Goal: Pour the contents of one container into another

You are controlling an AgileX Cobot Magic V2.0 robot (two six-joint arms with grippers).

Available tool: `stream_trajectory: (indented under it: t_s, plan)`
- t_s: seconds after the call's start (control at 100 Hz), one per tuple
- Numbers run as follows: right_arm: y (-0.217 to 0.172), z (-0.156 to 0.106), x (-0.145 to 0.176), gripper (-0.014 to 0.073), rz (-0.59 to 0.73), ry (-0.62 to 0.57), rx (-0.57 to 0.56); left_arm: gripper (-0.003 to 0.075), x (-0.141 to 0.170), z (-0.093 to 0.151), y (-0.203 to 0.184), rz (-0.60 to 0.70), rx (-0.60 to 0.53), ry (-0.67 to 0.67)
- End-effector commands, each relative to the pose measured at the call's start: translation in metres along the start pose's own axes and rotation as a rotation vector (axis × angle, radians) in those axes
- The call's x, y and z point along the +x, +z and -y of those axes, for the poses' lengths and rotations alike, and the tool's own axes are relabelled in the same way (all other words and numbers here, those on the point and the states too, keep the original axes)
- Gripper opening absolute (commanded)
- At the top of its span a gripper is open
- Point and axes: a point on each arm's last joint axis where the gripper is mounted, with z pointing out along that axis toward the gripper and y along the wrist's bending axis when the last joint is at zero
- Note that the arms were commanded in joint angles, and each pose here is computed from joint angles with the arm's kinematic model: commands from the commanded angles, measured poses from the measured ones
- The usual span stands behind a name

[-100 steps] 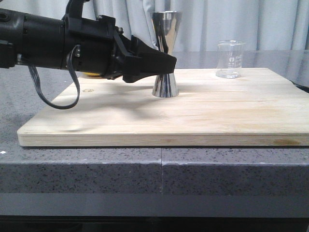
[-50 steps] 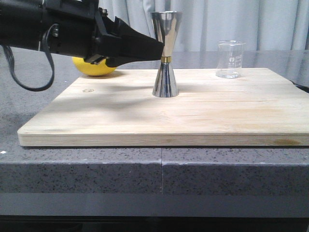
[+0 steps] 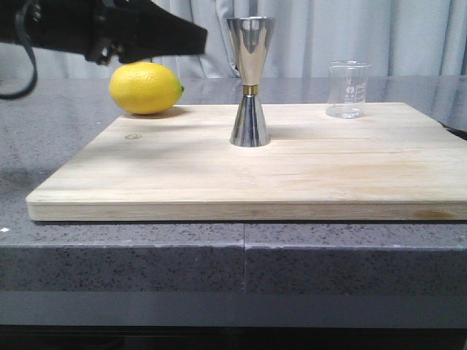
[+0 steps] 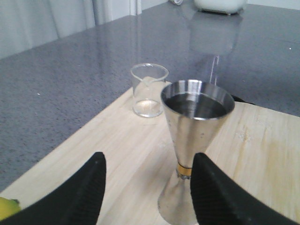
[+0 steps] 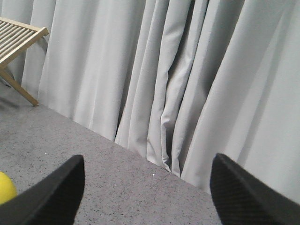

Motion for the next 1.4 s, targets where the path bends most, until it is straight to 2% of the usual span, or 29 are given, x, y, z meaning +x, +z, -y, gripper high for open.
stream_trajectory:
  t_s: [0.0, 0.33, 0.57, 0.64, 0.8, 1.18, 1.39]
  plan:
    - [-0.004, 0.006, -0.022, 0.0506, 0.092, 0.021, 0.044, 0.0365, -0.034, 0.001, -0.018, 0.124, -0.016, 0.034]
    - [-0.016, 0.035, -0.018, 0.0506, 0.045, 0.024, 0.182, 0.0366, -0.065, -0.018, -0.074, 0.215, -0.189, 0.008]
    - [-0.027, 0.043, -0.026, 0.0506, 0.023, 0.005, 0.246, 0.0365, -0.092, -0.023, -0.118, 0.352, -0.337, -0.003]
    - [-0.030, 0.043, -0.031, 0.0506, 0.021, 0.000, 0.258, 0.0365, -0.100, -0.021, -0.128, 0.392, -0.371, 0.006]
    - [-0.039, 0.045, -0.032, 0.0506, -0.077, 0.000, 0.331, 0.0366, -0.115, -0.012, -0.146, 0.437, -0.432, 0.039]
    - [-0.064, 0.041, -0.060, 0.0506, -0.080, -0.037, 0.413, 0.0366, -0.138, 0.010, -0.187, 0.374, -0.799, 0.055]
    - [-0.082, 0.038, -0.072, 0.0506, -0.138, -0.059, 0.485, 0.0366, -0.149, 0.030, -0.199, 0.431, -0.812, 0.035]
